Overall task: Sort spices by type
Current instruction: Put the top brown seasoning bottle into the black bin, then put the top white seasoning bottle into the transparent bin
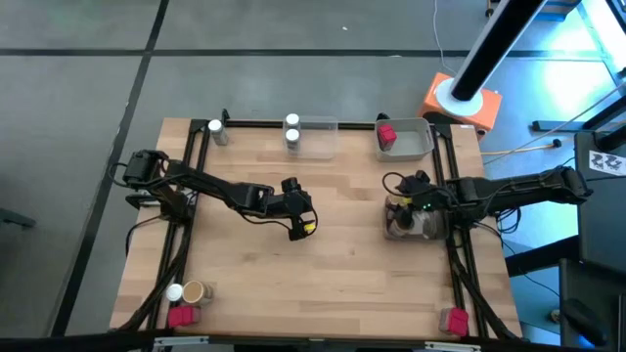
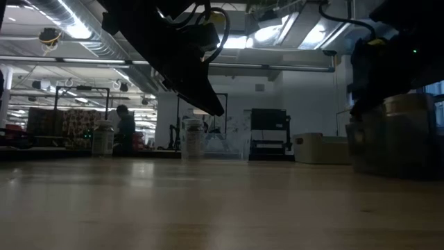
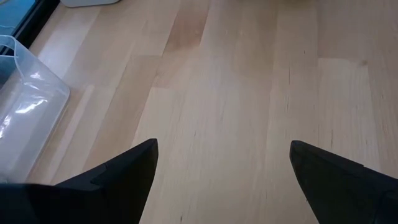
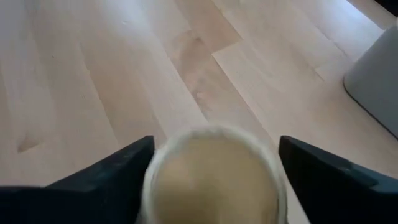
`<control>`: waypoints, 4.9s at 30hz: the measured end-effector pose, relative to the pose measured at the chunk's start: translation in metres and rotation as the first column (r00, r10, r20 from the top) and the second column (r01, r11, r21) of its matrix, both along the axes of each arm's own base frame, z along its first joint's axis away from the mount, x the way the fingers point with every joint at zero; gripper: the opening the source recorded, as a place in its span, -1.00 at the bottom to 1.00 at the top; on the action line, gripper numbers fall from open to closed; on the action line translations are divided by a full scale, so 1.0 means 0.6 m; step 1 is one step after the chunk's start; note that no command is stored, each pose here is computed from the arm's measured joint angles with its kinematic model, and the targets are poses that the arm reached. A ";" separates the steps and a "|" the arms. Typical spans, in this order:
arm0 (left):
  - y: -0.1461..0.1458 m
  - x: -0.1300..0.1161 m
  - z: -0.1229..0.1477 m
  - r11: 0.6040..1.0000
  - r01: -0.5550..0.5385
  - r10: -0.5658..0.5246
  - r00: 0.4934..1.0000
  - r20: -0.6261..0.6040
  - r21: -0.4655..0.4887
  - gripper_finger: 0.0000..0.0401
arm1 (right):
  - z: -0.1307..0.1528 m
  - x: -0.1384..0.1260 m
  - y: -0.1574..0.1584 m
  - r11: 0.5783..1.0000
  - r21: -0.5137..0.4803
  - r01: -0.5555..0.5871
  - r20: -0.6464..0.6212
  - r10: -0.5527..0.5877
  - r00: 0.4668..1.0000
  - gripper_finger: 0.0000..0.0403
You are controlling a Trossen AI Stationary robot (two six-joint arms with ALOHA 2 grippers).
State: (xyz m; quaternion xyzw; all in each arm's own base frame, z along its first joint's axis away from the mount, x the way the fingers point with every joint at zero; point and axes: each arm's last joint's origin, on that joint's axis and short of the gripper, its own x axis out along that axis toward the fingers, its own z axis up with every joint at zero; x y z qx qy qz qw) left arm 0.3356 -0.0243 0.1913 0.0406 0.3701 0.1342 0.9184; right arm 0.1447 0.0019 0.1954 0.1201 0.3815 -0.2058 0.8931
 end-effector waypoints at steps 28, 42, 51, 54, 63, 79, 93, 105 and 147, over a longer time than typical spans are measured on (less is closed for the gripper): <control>0.000 -0.001 0.001 0.999 -0.037 0.038 0.999 0.009 -0.040 0.73 | 0.112 0.066 0.003 0.973 -0.211 -0.092 0.290 0.153 0.945 0.98; 0.048 -0.098 0.111 0.909 -0.404 0.398 0.915 0.072 0.105 0.73 | 0.028 0.171 0.011 0.932 -0.314 -0.182 0.162 0.242 0.957 0.98; 0.162 -0.165 0.128 0.678 -0.704 0.714 0.699 0.041 0.212 0.73 | -0.012 0.206 0.014 0.928 -0.319 -0.193 0.146 0.249 0.957 0.98; 0.203 -0.182 0.127 0.603 -0.766 0.782 0.623 0.025 0.223 0.73 | -0.024 0.212 0.015 0.927 -0.317 -0.198 0.129 0.249 0.960 0.98; 0.299 -0.238 0.118 0.454 -0.867 0.890 0.451 -0.061 0.206 0.73 | -0.035 0.219 0.014 0.917 -0.344 -0.201 0.107 0.251 0.962 0.98; 0.392 -0.284 0.084 0.376 -0.884 0.918 0.314 -0.243 0.278 0.73 | -0.033 0.220 0.014 0.916 -0.348 -0.198 0.121 0.253 0.960 0.98; 0.438 -0.293 0.024 0.319 -0.892 0.915 0.202 -0.348 0.320 0.73 | -0.033 0.220 0.015 0.916 -0.346 -0.202 0.120 0.257 0.959 0.98; 0.448 -0.288 -0.008 0.328 -0.873 0.899 0.172 -0.402 0.360 0.73 | -0.033 0.220 0.015 0.916 -0.343 -0.206 0.120 0.260 0.958 0.98; 0.398 -0.237 0.014 0.575 -0.809 0.758 0.469 -0.453 0.123 -0.03 | -0.033 0.220 0.015 0.916 -0.343 -0.206 0.120 0.260 0.958 0.98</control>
